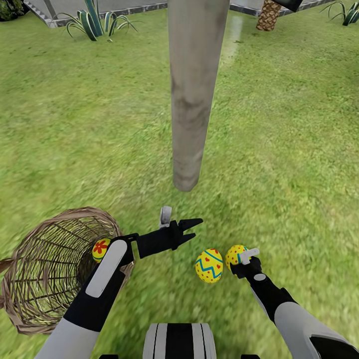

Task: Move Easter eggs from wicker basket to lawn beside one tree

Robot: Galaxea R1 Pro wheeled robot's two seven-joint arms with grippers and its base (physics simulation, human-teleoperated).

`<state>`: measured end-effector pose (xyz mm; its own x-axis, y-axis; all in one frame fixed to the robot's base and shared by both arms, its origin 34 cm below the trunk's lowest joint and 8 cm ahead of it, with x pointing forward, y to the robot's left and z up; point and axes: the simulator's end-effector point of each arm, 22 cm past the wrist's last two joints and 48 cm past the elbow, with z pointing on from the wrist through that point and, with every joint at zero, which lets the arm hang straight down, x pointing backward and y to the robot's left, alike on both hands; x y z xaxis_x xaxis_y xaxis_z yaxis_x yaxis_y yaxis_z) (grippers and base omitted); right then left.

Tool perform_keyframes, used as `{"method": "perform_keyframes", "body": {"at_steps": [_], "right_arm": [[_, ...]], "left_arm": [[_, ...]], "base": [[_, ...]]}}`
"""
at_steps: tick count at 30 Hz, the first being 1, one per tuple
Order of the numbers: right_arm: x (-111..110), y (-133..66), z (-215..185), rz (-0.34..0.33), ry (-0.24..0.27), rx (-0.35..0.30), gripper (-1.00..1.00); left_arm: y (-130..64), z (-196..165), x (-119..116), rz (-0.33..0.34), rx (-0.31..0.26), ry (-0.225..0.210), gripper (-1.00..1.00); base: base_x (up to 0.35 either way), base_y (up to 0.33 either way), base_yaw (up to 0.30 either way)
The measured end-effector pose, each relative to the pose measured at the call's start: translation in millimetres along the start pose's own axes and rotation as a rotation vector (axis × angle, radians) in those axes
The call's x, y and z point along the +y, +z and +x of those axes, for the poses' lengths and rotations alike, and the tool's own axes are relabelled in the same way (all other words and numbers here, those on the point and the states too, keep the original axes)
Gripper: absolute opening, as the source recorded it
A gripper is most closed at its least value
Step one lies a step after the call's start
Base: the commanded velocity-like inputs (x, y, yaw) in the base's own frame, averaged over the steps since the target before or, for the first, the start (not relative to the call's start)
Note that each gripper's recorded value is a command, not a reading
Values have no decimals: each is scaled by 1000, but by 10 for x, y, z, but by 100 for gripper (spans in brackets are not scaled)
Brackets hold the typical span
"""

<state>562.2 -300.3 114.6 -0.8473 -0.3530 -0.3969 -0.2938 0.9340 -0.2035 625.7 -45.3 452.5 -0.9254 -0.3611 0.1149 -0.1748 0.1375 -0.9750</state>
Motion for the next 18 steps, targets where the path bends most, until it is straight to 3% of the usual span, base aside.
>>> {"method": "perform_keyframes", "body": {"at_steps": [18], "right_arm": [[-8, 1, 22, 3, 1, 20, 100]], "left_arm": [[-2, 0, -1, 1, -1, -1, 100]], "base": [[0, 0, 0]]}}
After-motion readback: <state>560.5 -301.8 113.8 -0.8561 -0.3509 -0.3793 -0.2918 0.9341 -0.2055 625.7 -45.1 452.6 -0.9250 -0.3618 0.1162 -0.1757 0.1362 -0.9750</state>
